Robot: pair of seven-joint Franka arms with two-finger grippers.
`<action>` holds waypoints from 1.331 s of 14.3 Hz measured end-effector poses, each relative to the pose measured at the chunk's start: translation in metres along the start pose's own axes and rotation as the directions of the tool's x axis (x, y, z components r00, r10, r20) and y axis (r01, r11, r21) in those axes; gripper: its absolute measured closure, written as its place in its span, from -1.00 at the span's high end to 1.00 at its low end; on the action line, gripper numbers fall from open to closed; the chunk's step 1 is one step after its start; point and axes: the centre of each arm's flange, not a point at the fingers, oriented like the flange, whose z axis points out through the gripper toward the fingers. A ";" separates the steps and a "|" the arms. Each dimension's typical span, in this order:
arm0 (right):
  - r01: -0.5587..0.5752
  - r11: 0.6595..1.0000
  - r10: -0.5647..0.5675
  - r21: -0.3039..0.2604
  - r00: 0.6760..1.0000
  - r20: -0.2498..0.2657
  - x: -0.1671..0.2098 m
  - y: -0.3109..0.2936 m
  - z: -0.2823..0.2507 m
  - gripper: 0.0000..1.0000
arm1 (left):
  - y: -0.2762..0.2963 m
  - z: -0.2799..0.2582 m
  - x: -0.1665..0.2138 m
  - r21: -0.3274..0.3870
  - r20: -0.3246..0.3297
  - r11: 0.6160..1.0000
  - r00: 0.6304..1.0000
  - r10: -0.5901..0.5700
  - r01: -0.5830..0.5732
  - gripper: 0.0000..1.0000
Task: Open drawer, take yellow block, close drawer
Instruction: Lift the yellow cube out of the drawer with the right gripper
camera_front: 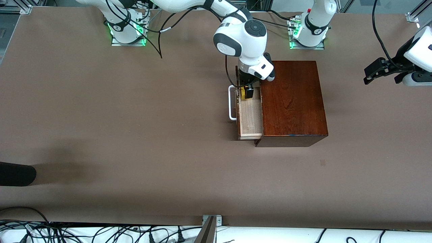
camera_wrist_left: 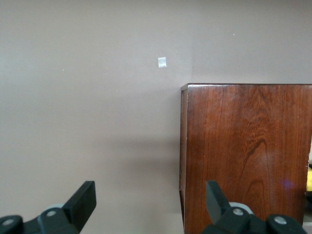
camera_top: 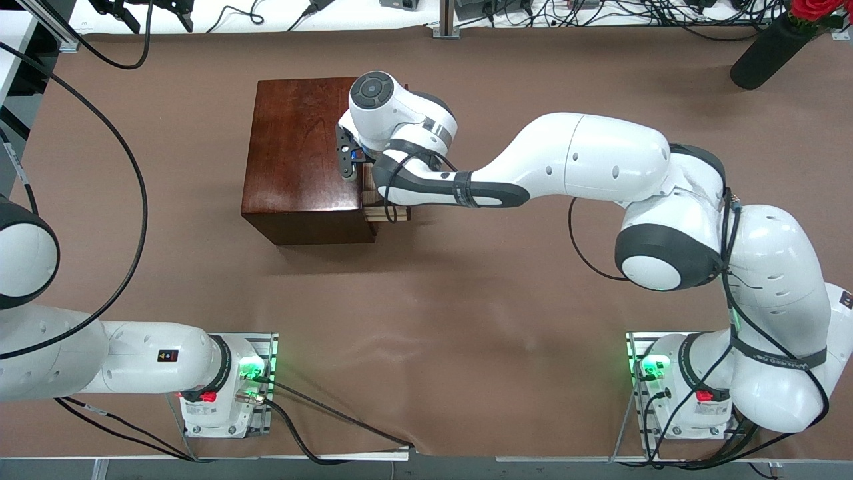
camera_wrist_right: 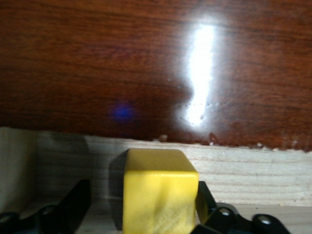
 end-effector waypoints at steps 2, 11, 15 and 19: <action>0.001 1.000 -0.001 -0.009 1.000 0.000 -0.001 0.002 0.001 0.37 | 0.000 0.000 -0.001 0.000 0.003 1.000 1.000 0.000 0.000 1.00; -0.117 0.991 0.116 -0.061 0.993 -0.013 -0.012 0.026 -0.089 0.10 | 0.001 0.000 -0.001 0.001 0.005 1.000 1.000 0.002 -0.002 1.00; -0.250 0.964 0.249 -0.094 0.968 -0.019 -0.052 0.049 -0.176 0.10 | 0.004 0.000 -0.001 0.001 0.005 1.000 1.000 0.007 -0.007 1.00; -0.486 0.873 0.482 -0.028 0.871 -0.094 -0.172 0.135 -0.227 0.10 | 0.005 0.000 -0.001 0.001 0.005 1.000 1.000 0.008 -0.008 1.00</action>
